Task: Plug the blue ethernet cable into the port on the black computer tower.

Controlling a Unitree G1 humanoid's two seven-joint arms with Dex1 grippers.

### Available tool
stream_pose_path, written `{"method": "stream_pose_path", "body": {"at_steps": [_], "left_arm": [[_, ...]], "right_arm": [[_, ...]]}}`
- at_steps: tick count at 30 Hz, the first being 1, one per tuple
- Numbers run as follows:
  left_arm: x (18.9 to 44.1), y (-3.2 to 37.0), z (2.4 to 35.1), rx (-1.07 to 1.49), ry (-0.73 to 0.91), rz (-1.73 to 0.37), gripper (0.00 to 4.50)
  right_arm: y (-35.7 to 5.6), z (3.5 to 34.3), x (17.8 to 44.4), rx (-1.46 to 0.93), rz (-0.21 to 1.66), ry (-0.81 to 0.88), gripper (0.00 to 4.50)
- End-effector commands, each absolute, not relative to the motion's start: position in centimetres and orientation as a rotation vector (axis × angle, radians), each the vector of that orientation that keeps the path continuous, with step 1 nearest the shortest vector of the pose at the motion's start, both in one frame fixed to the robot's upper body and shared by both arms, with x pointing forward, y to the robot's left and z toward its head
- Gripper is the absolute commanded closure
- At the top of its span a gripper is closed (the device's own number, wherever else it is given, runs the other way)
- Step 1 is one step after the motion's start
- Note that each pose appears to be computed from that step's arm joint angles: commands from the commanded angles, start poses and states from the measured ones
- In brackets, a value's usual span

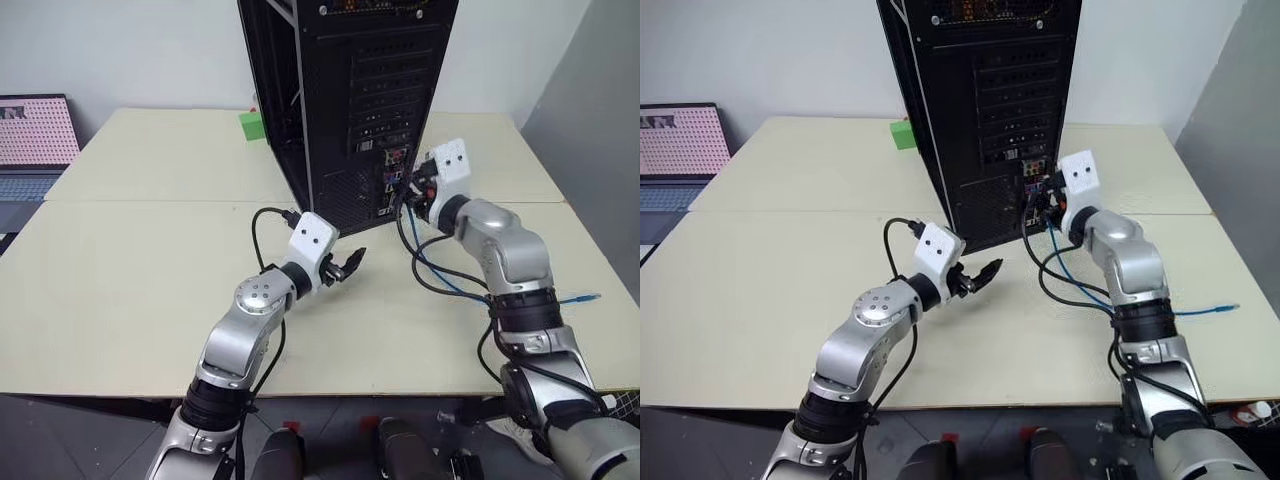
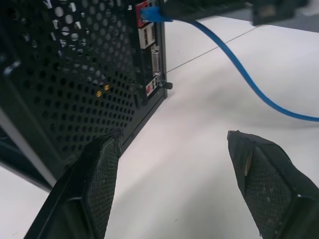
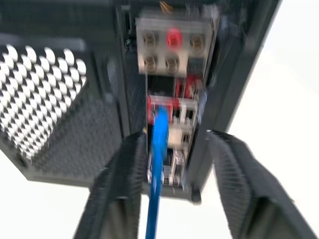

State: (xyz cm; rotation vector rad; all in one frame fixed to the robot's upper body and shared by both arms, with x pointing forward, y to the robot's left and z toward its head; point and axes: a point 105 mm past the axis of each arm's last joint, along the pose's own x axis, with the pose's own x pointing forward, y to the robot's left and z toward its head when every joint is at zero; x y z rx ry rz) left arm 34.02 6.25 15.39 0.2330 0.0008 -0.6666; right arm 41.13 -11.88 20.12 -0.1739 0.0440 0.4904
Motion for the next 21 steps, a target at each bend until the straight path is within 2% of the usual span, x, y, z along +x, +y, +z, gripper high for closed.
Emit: {"method": "stream_pose_path", "body": {"at_steps": [1, 2, 6, 7, 12, 21], "left_arm": [[34.2, 7.6, 17.2, 0.248, -0.045, -0.659, 0.94], [34.3, 8.2, 17.3, 0.255, -0.042, -0.654, 0.94], [33.4, 9.5, 17.6, 0.313, -0.034, -0.76, 0.94], [33.5, 10.1, 17.6, 0.32, -0.027, -0.754, 0.94], [33.7, 12.6, 18.2, 0.35, -0.033, -0.756, 0.94], [33.1, 14.8, 18.7, 0.36, -0.043, -0.796, 0.94]], "right_arm": [[-12.2, 22.6, 38.8, -0.199, 0.567, -0.059, 1.26], [-12.6, 22.6, 38.1, -0.208, 0.581, -0.069, 1.16], [-13.1, 22.9, 35.1, -0.189, 0.709, -0.125, 0.2], [-13.4, 22.9, 34.5, -0.194, 0.728, -0.136, 0.12], [-15.3, 23.8, 32.8, -0.161, 0.744, -0.187, 0.12], [-16.3, 24.1, 32.6, -0.148, 0.723, -0.21, 0.12]]}}
